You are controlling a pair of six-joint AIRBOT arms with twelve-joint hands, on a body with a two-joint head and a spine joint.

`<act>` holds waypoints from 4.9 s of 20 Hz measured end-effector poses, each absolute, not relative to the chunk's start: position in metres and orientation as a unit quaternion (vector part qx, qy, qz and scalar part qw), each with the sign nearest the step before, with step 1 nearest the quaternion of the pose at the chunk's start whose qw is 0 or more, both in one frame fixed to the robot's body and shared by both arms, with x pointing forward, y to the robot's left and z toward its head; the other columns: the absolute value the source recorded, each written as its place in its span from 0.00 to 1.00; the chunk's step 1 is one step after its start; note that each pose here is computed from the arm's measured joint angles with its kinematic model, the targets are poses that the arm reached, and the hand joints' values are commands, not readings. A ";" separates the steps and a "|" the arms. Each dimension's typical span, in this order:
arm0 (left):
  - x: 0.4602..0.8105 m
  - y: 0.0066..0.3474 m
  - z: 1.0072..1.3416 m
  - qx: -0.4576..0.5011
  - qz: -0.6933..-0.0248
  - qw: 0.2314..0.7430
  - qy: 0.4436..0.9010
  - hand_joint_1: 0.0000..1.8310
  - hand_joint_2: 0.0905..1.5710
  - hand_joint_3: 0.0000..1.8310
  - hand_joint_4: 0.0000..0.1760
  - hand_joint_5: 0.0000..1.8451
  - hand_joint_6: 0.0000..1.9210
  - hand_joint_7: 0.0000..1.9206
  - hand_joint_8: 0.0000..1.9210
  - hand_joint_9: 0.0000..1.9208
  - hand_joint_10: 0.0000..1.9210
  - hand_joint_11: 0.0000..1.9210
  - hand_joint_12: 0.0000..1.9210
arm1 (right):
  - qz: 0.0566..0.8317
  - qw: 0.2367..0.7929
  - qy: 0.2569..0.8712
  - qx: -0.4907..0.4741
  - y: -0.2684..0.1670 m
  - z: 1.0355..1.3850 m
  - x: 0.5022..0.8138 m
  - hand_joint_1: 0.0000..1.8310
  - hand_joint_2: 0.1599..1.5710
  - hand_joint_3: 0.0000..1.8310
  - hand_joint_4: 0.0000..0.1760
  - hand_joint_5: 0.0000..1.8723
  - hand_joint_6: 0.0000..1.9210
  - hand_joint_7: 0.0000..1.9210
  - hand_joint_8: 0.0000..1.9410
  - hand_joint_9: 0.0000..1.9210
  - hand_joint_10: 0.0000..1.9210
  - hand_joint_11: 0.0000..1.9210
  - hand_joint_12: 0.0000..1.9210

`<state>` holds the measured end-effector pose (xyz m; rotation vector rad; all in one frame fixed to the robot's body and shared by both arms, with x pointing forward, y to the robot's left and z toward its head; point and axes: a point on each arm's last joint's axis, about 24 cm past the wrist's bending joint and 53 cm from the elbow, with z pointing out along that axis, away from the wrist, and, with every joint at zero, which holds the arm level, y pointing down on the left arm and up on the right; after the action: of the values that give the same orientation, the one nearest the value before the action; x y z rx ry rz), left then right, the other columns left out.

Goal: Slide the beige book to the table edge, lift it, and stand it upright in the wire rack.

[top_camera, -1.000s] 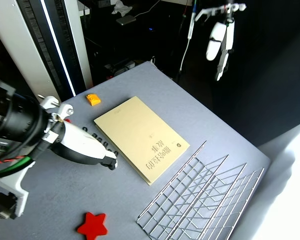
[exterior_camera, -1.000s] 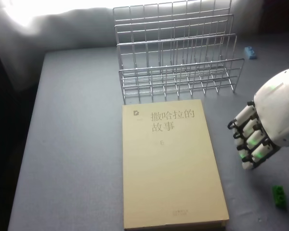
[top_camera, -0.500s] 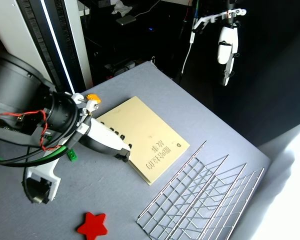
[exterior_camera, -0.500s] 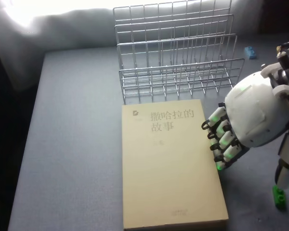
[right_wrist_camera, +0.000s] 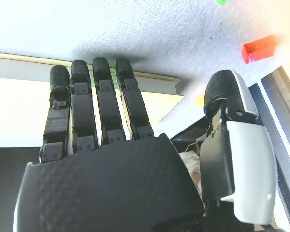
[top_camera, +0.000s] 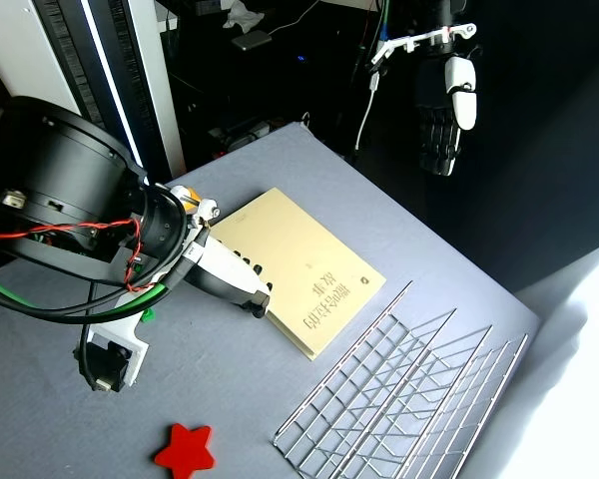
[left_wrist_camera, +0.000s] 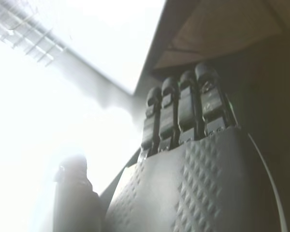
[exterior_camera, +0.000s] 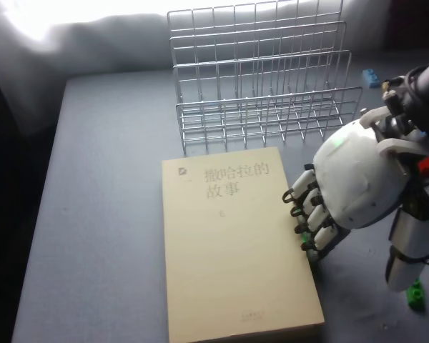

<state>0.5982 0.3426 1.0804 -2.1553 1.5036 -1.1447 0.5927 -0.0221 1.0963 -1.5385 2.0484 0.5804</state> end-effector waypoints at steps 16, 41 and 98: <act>0.583 0.351 1.056 -0.829 -0.364 0.092 0.416 0.33 0.63 0.00 0.00 0.06 0.00 0.04 0.00 0.02 0.00 0.00 0.04 | 0.239 0.271 0.732 -0.577 0.039 1.110 0.583 0.03 0.68 0.00 0.00 0.12 0.00 0.11 0.00 0.12 0.00 0.00 0.29; 0.577 0.366 1.029 -0.748 -0.295 0.159 0.573 0.29 0.63 0.00 0.00 0.00 0.00 0.00 0.00 0.00 0.00 0.00 0.00 | 0.289 0.262 0.720 -0.573 0.081 1.119 0.542 0.03 0.68 0.00 0.00 0.11 0.00 0.11 0.00 0.12 0.00 0.00 0.30; 0.606 0.401 1.024 -0.725 -0.283 0.192 0.599 0.53 0.61 0.00 0.00 0.00 0.00 0.00 0.00 0.00 0.00 0.00 0.00 | 0.326 0.292 0.694 -0.572 0.167 1.127 0.527 0.02 0.70 0.00 0.00 0.12 0.00 0.13 0.00 0.13 0.00 0.00 0.33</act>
<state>0.6058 0.4008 1.0237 -2.0343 1.6811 -0.7934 0.5268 0.1667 1.1274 -1.5248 1.8484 0.8691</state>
